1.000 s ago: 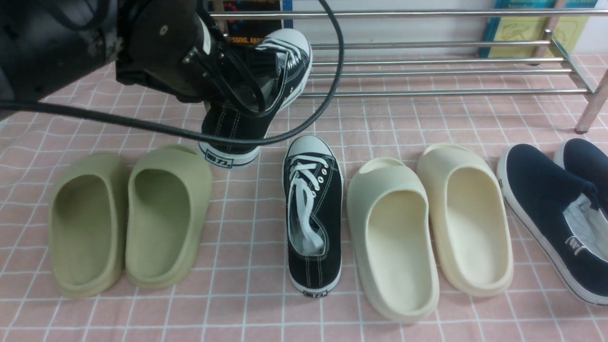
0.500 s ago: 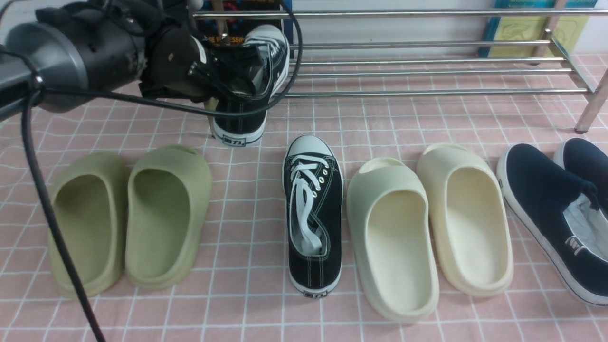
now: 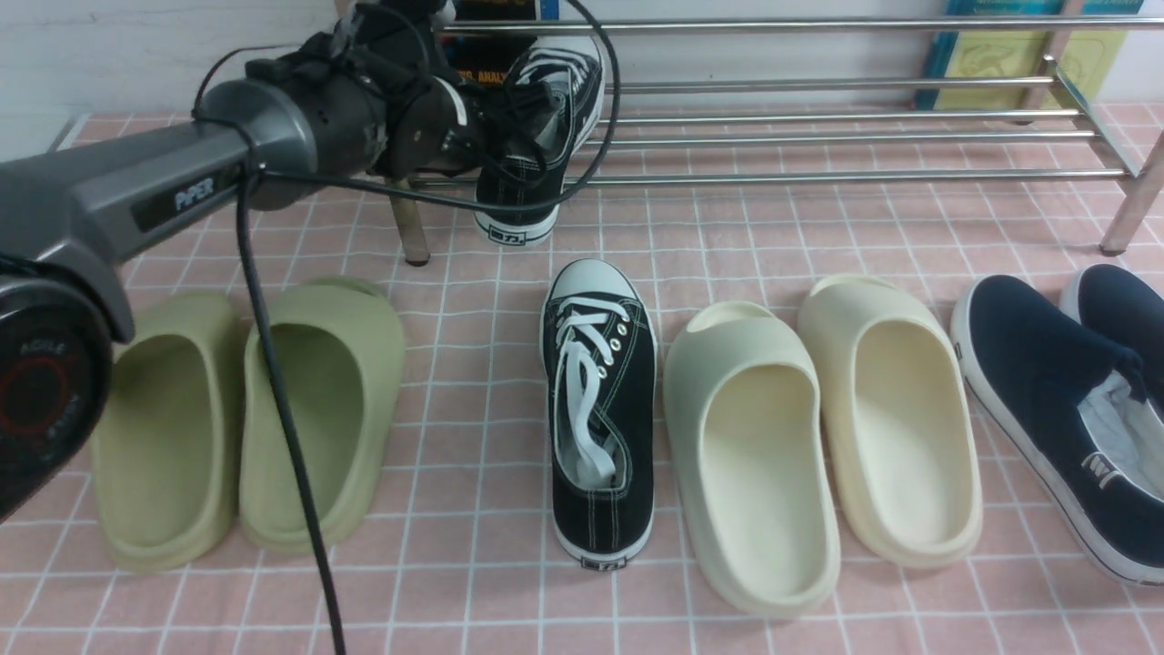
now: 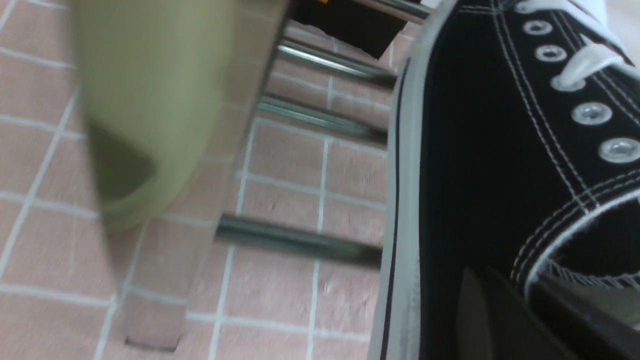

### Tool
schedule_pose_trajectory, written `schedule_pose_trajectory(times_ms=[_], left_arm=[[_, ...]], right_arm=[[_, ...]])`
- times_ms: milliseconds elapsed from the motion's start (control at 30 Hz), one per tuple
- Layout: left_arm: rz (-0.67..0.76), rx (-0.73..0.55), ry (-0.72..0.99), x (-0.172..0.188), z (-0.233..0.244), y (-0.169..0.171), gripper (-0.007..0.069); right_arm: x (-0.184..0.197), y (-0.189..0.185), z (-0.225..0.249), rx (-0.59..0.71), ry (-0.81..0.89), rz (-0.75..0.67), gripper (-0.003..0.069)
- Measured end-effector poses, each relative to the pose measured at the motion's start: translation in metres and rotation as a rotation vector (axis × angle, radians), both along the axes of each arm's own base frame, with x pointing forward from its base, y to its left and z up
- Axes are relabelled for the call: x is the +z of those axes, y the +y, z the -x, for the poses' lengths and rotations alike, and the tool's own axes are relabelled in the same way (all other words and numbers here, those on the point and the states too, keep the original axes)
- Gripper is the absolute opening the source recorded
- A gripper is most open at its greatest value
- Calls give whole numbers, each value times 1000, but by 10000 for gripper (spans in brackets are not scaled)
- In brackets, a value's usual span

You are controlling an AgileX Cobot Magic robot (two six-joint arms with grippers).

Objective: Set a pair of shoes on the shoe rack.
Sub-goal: Use the left arm to put a shoe into the shoe rack, then use the left arm to grab the shoe closest to it

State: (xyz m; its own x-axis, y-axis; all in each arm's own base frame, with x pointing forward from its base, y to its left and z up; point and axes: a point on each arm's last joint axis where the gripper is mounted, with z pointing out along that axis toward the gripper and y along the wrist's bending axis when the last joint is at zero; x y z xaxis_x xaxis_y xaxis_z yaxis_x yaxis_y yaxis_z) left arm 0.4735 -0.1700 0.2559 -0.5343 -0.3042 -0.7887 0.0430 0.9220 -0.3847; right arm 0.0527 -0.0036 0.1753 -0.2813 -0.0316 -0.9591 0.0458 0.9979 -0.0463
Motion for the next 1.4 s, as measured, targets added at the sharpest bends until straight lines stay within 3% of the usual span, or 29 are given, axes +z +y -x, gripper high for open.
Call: schedule_pose_trajectory(times_ms=[267, 433, 633, 667, 733, 767, 867, 933, 1033, 1200, 1400], left_arm=[[1, 0, -30, 6, -8, -2, 61], [0, 17, -22, -3, -15, 5, 127], [18, 39, -27, 2, -16, 11, 313], [11, 48, -14, 7, -14, 13, 392], [-1, 60, 3, 12, -10, 16, 434], [-45, 76, 43, 25, -2, 21, 498], [-187, 68, 134, 44, 18, 31, 554], [-311, 18, 221, 62, 39, 38, 569], [-383, -101, 406, 71, 67, 40, 576], [-304, -353, 598, 60, 91, 24, 576], [-302, -508, 697, 19, 116, -9, 576]], right_arm=[[0, 0, 0, 0, 0, 0, 237], [0, 0, 0, 0, 0, 1, 237], [0, 0, 0, 0, 0, 0, 237], [0, 0, 0, 0, 0, 0, 237], [0, 0, 0, 0, 0, 0, 237], [0, 0, 0, 0, 0, 0, 237], [0, 0, 0, 0, 0, 0, 237], [0, 0, 0, 0, 0, 1, 237], [0, 0, 0, 0, 0, 1, 237], [0, 0, 0, 0, 0, 2, 237], [0, 0, 0, 0, 0, 1, 237]])
